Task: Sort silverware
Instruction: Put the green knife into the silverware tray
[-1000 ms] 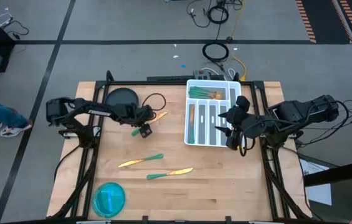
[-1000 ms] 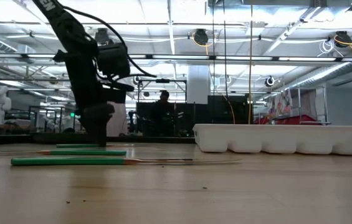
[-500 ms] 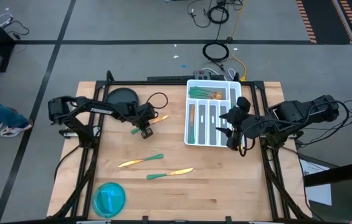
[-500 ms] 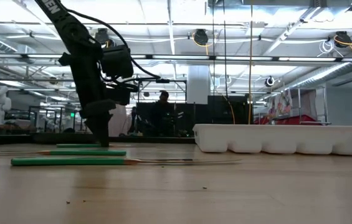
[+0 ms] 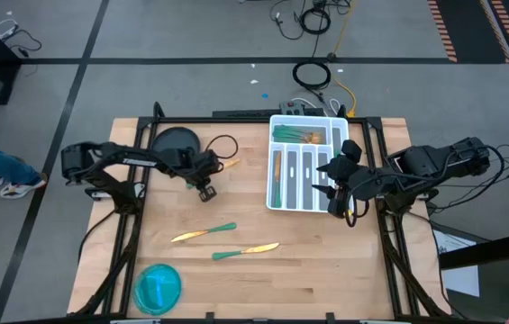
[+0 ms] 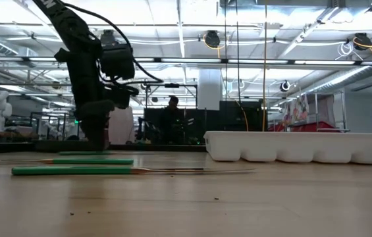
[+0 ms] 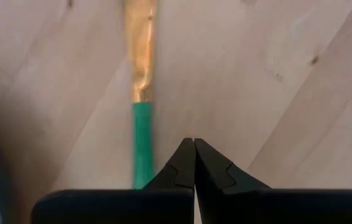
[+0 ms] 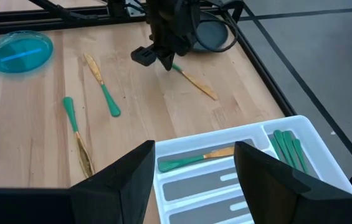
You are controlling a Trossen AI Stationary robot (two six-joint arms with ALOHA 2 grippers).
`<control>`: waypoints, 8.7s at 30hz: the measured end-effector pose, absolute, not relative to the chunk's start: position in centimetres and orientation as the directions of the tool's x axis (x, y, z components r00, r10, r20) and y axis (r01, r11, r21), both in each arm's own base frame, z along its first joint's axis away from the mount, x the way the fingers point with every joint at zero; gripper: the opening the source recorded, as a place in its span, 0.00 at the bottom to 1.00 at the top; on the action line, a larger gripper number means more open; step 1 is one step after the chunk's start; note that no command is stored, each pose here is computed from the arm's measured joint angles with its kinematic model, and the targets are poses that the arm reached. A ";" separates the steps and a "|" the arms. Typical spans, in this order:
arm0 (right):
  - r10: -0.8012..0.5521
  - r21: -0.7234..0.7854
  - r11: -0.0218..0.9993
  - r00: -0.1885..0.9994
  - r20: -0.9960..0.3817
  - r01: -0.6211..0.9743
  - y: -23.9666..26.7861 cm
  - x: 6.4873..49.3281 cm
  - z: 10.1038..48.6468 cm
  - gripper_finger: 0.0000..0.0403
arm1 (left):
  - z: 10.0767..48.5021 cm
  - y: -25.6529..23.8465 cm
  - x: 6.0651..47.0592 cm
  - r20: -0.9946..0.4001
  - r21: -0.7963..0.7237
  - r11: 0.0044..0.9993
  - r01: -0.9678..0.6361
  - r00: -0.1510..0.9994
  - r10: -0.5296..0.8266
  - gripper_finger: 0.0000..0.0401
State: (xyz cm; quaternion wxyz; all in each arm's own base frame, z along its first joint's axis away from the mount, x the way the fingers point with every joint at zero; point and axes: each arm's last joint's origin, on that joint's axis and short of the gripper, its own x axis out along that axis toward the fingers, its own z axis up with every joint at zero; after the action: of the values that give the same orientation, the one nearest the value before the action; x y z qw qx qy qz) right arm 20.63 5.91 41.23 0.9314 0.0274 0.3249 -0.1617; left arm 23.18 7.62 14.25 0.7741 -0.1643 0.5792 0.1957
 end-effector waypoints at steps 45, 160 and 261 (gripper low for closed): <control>-0.298 -0.073 0.940 0.700 -0.649 0.332 5.8 20.2 40.9 0.53 | 10.4 6.6 17.5 -0.824 0.077 0.795 -0.602 0.410 0.390 0.56; -0.191 -0.094 0.981 0.736 -0.649 0.172 -10.3 55.8 15.5 0.33 | 28.6 1.2 10.8 -0.706 -0.254 0.671 -0.696 0.608 0.364 0.08; 0.168 0.057 0.979 0.619 -0.767 -0.196 2.6 47.1 14.1 0.64 | 25.4 1.2 12.3 -0.681 -0.222 0.643 -0.733 0.589 0.436 0.08</control>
State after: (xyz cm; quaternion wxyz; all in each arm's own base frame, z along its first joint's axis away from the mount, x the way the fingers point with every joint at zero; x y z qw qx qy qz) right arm 47.08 2.57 14.10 0.8996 -0.0162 0.4244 0.1013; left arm 12.35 1.19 25.38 0.8558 -0.2486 0.2988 0.3413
